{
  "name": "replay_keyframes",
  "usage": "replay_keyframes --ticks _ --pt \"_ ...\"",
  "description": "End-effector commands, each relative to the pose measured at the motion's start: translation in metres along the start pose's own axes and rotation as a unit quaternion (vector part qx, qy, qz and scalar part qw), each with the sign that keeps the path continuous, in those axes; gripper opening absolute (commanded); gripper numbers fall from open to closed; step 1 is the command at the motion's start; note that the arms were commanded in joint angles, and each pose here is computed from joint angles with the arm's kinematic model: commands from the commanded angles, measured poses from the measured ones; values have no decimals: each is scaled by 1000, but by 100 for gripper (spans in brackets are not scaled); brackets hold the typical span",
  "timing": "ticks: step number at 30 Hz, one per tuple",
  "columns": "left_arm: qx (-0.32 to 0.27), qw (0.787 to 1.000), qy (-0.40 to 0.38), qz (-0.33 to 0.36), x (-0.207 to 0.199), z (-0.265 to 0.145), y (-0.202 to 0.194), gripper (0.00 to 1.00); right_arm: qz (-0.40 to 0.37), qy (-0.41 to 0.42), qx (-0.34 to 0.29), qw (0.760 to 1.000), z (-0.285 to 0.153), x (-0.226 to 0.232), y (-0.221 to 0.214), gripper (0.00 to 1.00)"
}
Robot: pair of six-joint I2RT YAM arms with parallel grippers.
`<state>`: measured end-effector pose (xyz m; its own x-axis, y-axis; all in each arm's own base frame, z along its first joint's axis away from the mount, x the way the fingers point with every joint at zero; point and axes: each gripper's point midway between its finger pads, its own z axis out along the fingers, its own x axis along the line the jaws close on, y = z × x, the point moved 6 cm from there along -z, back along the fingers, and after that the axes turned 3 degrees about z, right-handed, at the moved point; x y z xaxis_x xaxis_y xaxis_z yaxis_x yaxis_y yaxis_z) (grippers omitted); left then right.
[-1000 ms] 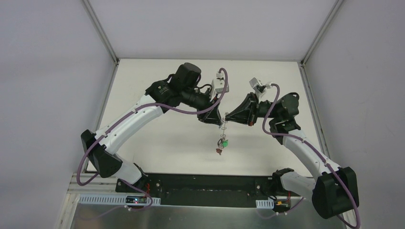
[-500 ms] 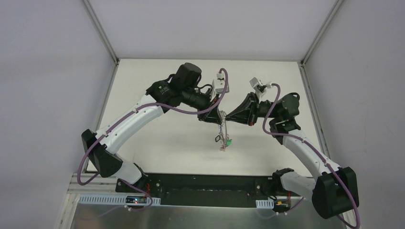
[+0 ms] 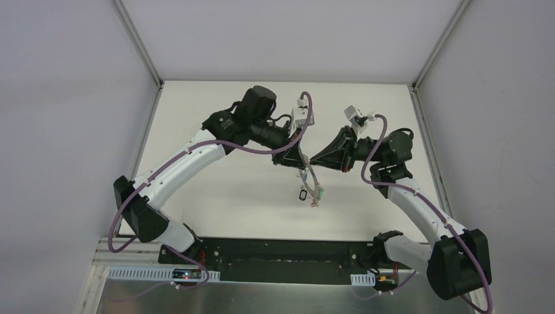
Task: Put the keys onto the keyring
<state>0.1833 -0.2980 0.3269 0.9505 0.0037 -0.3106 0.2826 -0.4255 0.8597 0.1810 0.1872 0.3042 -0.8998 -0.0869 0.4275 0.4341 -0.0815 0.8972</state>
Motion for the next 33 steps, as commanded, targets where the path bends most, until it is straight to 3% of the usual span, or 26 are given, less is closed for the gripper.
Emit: replay_keyframes --ticks 1,15,24,33 --pt "-19 999 -25 -14 4 10 3 0 -46 9 -22 999 0 10 13 0" --pt "-51 997 -39 -49 12 11 16 0 -55 10 -20 998 -1 10 10 0" --pt "-74 997 -22 -28 11 -3 19 27 -51 1 -28 998 -2 7 13 0" --pt "-85 994 -47 -50 12 5 25 33 -46 -9 -34 998 -2 3 13 0"
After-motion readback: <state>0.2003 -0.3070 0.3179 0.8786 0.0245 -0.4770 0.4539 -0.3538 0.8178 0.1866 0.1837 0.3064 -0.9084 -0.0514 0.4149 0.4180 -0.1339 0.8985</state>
